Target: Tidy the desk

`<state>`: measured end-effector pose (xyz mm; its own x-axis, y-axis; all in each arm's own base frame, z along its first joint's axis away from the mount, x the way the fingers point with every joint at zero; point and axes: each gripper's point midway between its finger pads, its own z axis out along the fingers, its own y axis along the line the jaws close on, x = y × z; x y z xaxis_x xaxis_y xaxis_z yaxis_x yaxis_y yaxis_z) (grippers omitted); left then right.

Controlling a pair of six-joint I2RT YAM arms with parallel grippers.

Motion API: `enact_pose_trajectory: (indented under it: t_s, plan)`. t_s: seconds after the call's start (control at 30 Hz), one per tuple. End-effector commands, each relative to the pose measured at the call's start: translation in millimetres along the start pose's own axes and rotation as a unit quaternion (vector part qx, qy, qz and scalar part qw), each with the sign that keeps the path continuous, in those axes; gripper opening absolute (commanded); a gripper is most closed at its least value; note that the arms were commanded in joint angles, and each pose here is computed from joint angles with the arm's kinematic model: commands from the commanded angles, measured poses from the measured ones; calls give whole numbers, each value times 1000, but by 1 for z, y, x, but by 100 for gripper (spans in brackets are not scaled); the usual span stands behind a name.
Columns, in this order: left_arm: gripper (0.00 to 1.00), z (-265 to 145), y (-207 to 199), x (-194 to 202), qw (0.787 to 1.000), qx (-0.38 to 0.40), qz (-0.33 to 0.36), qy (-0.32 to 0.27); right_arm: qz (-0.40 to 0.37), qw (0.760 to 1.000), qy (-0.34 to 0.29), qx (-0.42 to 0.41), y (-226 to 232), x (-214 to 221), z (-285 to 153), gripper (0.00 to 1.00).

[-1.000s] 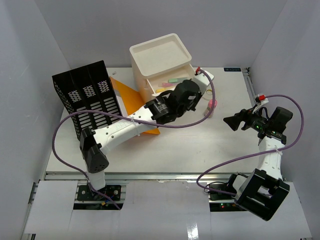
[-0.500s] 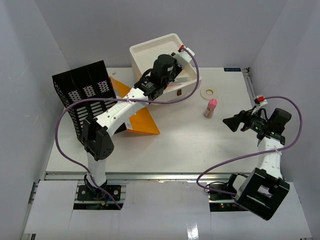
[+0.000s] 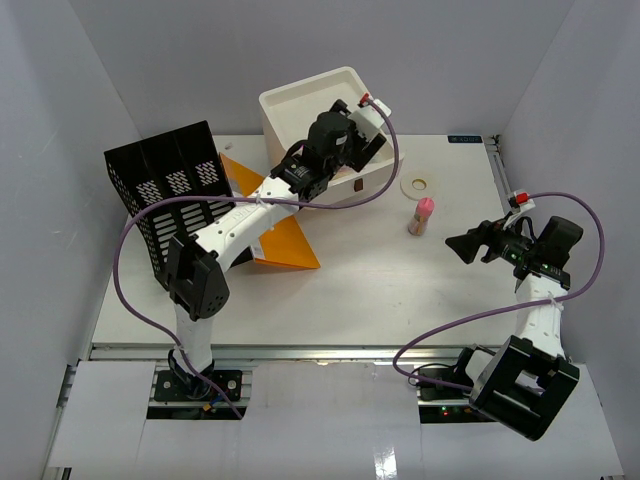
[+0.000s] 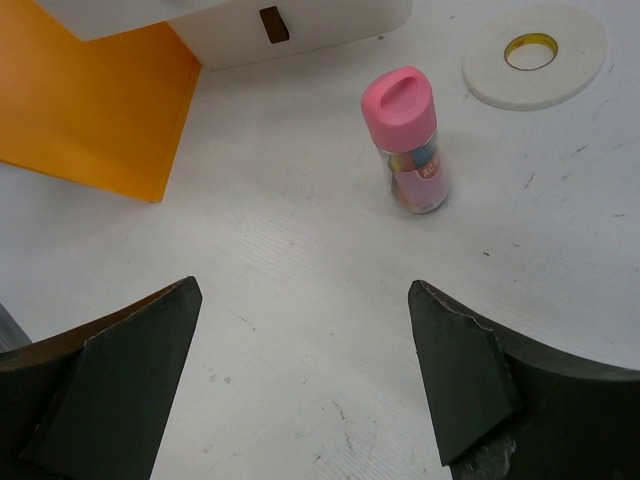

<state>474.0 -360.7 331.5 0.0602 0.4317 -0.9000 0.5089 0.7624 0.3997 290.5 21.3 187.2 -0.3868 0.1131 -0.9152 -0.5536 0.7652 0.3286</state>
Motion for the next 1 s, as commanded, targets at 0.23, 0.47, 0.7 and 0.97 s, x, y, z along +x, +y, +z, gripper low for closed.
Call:
enact_pose_trajectory:
  t_s: [0.23, 0.47, 0.7, 0.97]
  plan:
    - [58, -87, -125, -9, 922, 348, -173, 9, -104, 987, -27, -116, 38, -3, -5, 88]
    - [46, -53, -125, 61, 952, 262, -132, 85, -109, 988, -24, -109, 35, -1, -4, 86]
    - [60, -3, -77, 93, 986, 109, -33, 119, -102, 989, -21, -106, 33, 1, -4, 86]
    - [92, 31, -16, 76, 992, -46, 23, 111, -100, 989, -22, -107, 33, 1, -3, 86]
